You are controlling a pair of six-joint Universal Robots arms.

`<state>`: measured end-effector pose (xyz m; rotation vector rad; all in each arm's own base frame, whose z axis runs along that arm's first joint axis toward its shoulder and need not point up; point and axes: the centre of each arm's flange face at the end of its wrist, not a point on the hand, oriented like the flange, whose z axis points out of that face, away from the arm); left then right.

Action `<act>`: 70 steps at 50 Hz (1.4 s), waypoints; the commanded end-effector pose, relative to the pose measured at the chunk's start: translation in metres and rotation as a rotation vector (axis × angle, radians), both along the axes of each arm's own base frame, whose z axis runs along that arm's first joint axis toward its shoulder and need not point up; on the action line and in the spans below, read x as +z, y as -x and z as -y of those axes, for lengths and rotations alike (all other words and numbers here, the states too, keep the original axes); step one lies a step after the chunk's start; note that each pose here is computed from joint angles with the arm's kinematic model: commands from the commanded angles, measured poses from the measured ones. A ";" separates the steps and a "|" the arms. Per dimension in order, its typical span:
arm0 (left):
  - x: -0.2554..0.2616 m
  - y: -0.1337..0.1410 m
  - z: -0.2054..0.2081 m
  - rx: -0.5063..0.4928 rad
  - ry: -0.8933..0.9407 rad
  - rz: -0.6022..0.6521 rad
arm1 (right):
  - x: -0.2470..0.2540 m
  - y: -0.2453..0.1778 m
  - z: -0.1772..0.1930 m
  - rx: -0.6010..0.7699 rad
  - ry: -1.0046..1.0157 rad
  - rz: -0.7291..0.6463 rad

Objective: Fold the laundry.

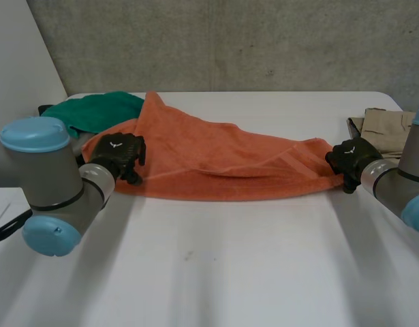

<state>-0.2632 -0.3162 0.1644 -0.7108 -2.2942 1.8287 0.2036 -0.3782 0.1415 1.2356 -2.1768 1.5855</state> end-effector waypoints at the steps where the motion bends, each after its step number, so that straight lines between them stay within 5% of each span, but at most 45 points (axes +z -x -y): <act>1: -0.001 -0.001 0.000 0.004 -0.007 0.004 | 0.000 0.000 -0.002 0.001 -0.008 -0.004; 11: 0.015 -0.009 0.002 0.027 0.010 -0.014 | 0.017 0.019 -0.027 0.012 -0.131 -0.084; 18: 0.020 -0.008 0.001 0.020 0.013 -0.027 | 0.027 0.045 -0.027 0.056 -0.131 -0.333; 21: 0.018 -0.007 0.000 0.017 0.008 -0.022 | 0.033 0.039 -0.025 0.031 -0.105 -0.333; 31: 0.022 -0.009 0.000 0.022 0.015 -0.021 | 0.063 -0.031 -0.030 0.095 0.026 -0.102; 44: 0.040 -0.016 -0.004 0.028 0.029 -0.036 | 0.034 -0.104 -0.028 0.204 -0.103 0.236; 61: 0.041 -0.022 -0.007 0.030 0.024 -0.037 | -0.013 -0.127 -0.014 0.168 -0.167 0.319; 70: 0.034 -0.022 -0.006 0.013 0.006 -0.037 | 0.016 -0.128 -0.016 0.127 -0.191 0.388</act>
